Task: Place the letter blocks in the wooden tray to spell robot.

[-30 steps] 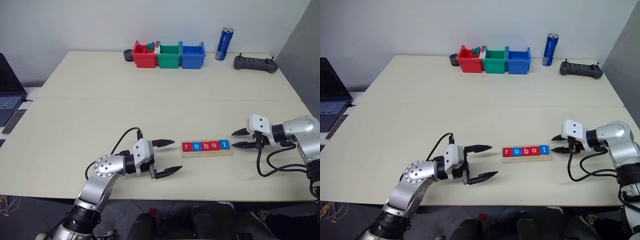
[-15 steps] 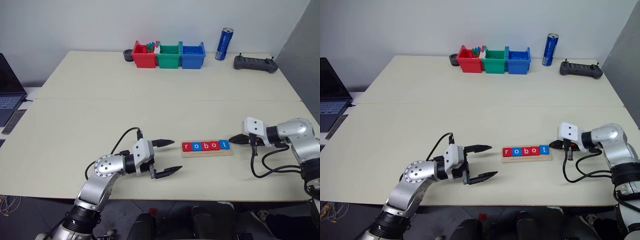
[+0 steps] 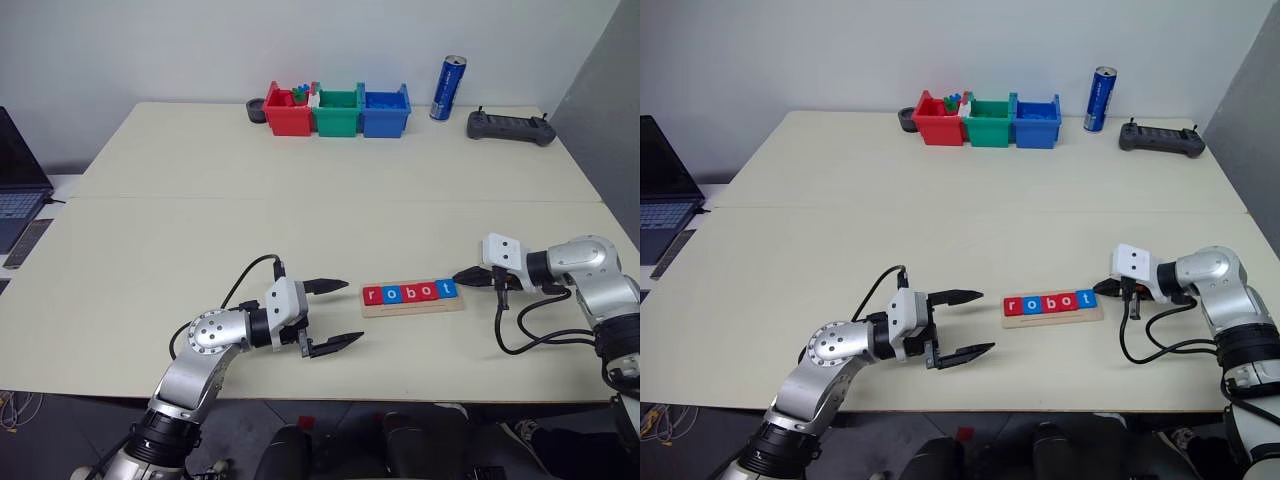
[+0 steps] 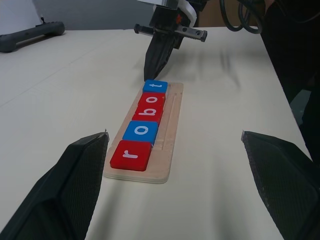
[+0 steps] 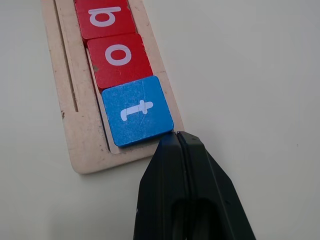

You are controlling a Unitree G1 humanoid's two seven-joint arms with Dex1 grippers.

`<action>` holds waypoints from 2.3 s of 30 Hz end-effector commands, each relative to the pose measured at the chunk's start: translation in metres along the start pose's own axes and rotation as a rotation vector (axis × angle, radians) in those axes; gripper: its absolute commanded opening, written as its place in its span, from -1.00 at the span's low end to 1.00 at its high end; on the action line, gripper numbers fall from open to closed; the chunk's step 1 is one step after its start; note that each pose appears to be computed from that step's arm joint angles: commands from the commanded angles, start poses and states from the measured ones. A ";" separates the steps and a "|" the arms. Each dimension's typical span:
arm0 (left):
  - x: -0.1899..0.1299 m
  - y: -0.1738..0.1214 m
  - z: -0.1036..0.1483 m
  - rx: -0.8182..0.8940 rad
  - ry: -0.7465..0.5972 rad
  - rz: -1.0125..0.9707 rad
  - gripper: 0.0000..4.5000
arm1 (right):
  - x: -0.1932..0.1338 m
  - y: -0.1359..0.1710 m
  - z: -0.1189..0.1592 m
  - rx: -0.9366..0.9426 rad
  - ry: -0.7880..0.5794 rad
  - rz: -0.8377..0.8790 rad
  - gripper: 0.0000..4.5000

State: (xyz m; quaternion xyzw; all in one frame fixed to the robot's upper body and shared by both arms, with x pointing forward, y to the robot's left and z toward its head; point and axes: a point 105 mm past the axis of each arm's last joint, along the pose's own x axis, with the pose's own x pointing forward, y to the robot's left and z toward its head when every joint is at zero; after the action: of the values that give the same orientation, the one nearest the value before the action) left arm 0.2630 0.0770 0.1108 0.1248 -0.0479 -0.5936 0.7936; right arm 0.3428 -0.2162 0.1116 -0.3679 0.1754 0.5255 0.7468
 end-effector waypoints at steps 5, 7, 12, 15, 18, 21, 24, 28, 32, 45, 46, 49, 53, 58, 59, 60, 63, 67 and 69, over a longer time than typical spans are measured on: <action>-0.001 0.002 0.009 0.041 -0.018 0.003 1.00 | -0.005 -0.004 0.011 -0.046 -0.014 0.002 -0.99; -0.001 0.002 0.009 0.040 -0.018 0.004 1.00 | -0.005 -0.005 0.011 -0.047 -0.010 -0.001 -0.99; -0.001 0.002 0.009 0.040 -0.020 0.007 1.00 | -0.007 -0.007 0.011 -0.050 -0.004 -0.001 -0.99; -0.002 0.002 0.009 0.041 -0.019 0.012 1.00 | -0.009 -0.009 0.011 -0.055 0.002 -0.003 -0.99; -0.003 0.003 0.009 0.042 -0.018 0.018 1.00 | -0.011 -0.010 0.011 -0.057 0.006 -0.006 -0.99; -0.003 0.004 0.009 0.044 -0.021 0.027 1.00 | -0.012 -0.010 0.010 -0.057 0.009 -0.007 -0.99; -0.002 0.005 0.011 0.045 -0.025 0.031 1.00 | -0.012 -0.010 0.009 -0.057 0.011 -0.006 -0.99; -0.002 0.005 0.011 0.045 -0.028 0.032 1.00 | -0.012 -0.011 0.009 -0.058 0.012 -0.007 -0.99; -0.002 0.005 0.011 0.047 -0.028 0.031 1.00 | -0.013 -0.011 0.010 -0.059 0.014 -0.008 -0.99; -0.002 0.004 0.013 0.046 -0.033 0.033 1.00 | -0.014 -0.016 0.014 -0.066 0.003 -0.023 -0.99; -0.002 0.004 0.013 0.045 -0.034 0.034 1.00 | -0.015 -0.017 0.015 -0.064 -0.003 -0.027 -0.99; -0.002 0.005 0.013 0.044 -0.035 0.035 1.00 | -0.015 -0.019 0.023 -0.053 -0.055 -0.037 -0.99; -0.002 0.004 0.013 0.042 -0.035 0.033 1.00 | -0.015 -0.024 0.033 -0.046 -0.109 -0.065 -0.99; -0.001 0.006 0.014 0.047 -0.035 0.036 1.00 | -0.011 -0.024 0.031 -0.048 -0.106 -0.069 -0.99; -0.001 0.007 0.014 0.048 -0.034 0.039 1.00 | -0.010 -0.023 0.031 -0.051 -0.105 -0.068 -0.99; -0.002 0.007 0.014 0.049 -0.034 0.041 1.00 | -0.009 -0.023 0.031 -0.054 -0.103 -0.066 -0.99; -0.004 0.006 0.013 0.045 -0.029 0.042 1.00 | -0.003 -0.020 0.031 -0.067 -0.100 -0.056 -0.99; -0.004 0.005 0.013 0.043 -0.025 0.036 1.00 | 0.003 -0.016 0.031 -0.076 -0.103 -0.042 -0.99; -0.004 0.007 0.014 0.046 -0.025 0.037 1.00 | 0.007 -0.013 0.030 -0.083 -0.101 -0.028 -0.99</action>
State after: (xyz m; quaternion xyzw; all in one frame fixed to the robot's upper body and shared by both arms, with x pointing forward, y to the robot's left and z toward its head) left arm 0.2658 0.0803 0.1115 0.1263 -0.0468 -0.5818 0.8021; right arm 0.3538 -0.1948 0.1263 -0.3633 0.1270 0.5375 0.7503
